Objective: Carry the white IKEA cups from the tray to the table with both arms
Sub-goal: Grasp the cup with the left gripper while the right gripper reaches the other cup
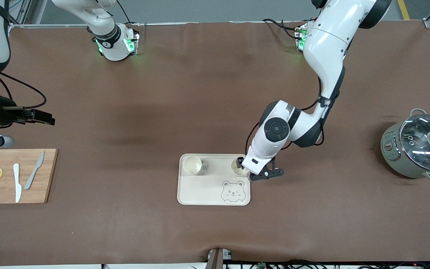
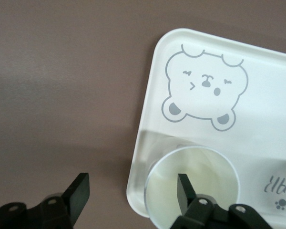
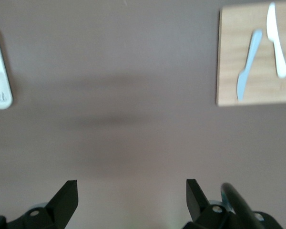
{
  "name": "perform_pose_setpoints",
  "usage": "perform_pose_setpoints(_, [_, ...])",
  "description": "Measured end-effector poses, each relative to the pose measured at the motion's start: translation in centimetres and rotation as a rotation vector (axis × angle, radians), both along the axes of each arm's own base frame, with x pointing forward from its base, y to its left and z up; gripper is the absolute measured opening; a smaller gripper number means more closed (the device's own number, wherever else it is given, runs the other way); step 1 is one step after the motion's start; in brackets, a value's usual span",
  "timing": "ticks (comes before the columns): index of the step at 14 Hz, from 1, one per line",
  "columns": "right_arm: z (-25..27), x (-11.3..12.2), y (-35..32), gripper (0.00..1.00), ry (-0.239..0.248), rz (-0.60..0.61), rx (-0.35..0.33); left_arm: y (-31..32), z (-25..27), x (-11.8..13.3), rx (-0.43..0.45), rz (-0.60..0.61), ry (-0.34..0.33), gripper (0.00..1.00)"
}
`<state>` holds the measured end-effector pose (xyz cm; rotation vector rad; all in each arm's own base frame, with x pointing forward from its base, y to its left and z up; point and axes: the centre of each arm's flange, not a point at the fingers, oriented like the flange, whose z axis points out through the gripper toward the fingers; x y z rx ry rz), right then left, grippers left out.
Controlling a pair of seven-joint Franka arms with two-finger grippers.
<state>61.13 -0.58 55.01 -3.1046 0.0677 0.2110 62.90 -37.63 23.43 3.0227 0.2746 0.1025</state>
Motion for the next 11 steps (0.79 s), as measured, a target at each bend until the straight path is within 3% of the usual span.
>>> perform_pose_setpoints(2, [0.1, 0.6, 1.2, 1.00, -0.036, 0.018, 0.002, -0.2, -1.3, -0.2, -0.001, -0.003, 0.002, 0.59])
perform_pose_setpoints(5, [-2.3, 1.8, 3.0, 1.00, -0.026, 0.043, 0.000, -1.1, -1.9, -0.6, -0.001, -0.016, 0.007, 0.27])
perform_pose_setpoints(7, [-5.0, 3.6, 3.6, 1.00, -0.053, 0.049, -0.003, -2.4, -1.5, -1.2, -0.007, -0.034, -0.001, 0.07])
perform_pose_setpoints(11, [-9.3, 5.7, 5.9, 1.00, -0.071, 0.038, -0.001, -2.7, 0.8, -0.3, -0.026, -0.031, -0.039, 0.04])
